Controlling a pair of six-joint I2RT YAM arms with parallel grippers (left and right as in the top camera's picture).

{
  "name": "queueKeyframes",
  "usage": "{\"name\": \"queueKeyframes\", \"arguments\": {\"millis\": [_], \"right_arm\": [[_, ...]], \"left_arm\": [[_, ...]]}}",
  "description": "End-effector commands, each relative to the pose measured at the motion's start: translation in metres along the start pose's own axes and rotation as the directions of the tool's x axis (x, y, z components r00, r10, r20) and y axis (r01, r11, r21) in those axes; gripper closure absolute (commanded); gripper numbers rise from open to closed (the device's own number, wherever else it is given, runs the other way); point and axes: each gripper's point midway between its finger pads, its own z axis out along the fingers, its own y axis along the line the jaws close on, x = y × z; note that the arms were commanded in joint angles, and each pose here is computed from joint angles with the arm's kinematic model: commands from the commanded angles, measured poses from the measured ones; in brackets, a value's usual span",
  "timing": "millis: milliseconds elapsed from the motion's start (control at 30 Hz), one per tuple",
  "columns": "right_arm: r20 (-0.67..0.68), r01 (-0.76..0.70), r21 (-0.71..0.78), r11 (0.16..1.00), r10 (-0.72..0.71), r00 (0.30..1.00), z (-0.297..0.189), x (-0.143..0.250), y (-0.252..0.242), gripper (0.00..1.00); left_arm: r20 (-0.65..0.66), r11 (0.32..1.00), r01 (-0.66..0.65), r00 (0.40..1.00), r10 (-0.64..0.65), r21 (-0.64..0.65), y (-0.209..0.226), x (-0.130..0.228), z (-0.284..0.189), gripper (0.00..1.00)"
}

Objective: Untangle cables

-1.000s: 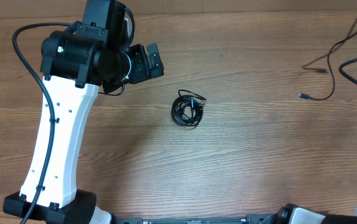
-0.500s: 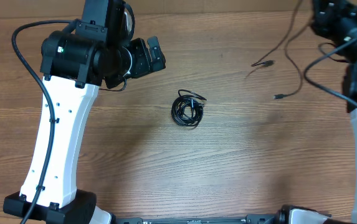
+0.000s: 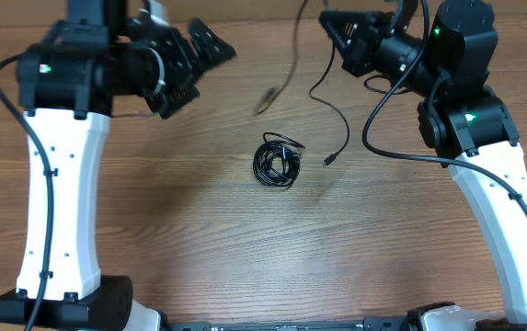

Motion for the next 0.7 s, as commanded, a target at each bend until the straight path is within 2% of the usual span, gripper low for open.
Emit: {"name": "queueKeyframes", "arguments": {"millis": [0, 167, 300, 400, 567, 633, 667], "right_arm": [[-0.045, 0.086, -0.223, 0.971, -0.098, 0.994, -0.007, 0.002, 0.049, 0.96], [-0.066, 0.130, -0.307, 0.943, -0.157, 0.985, -0.002, 0.016, 0.074, 0.96], [-0.056, 0.183, -0.324, 0.928, -0.212, 0.976, 0.006, 0.024, 0.087, 0.96], [-0.057, 0.185, -0.324, 0.928, -0.215, 0.975, 0.010, 0.028, 0.095, 0.96], [-0.066, 0.200, -0.357, 0.912, -0.239, 0.969, 0.014, 0.037, 0.108, 0.96], [-0.068, 0.201, -0.366, 0.909, -0.241, 0.968, 0.014, 0.039, 0.111, 0.96], [-0.071, 0.200, -0.372, 0.906, -0.242, 0.968, 0.015, 0.040, 0.114, 0.96]], "left_arm": [[-0.128, 0.973, 0.151, 0.983, -0.130, 0.174, -0.030, 0.008, -0.012, 0.00], [-0.231, 0.926, 0.333, 0.929, -0.290, 0.179, -0.043, 0.020, -0.013, 0.00], [-0.309, 0.908, 0.379, 0.898, -0.313, 0.181, -0.056, 0.036, -0.011, 0.00], [-0.307, 0.907, 0.373, 0.902, -0.304, 0.198, -0.062, 0.035, -0.009, 0.00], [-0.328, 0.878, 0.444, 0.868, -0.373, 0.177, -0.064, 0.036, -0.009, 0.00], [-0.326, 0.879, 0.441, 0.871, -0.369, 0.183, -0.065, 0.035, -0.010, 0.06], [-0.325, 0.877, 0.444, 0.870, -0.372, 0.184, -0.065, 0.034, -0.010, 0.14]]}}
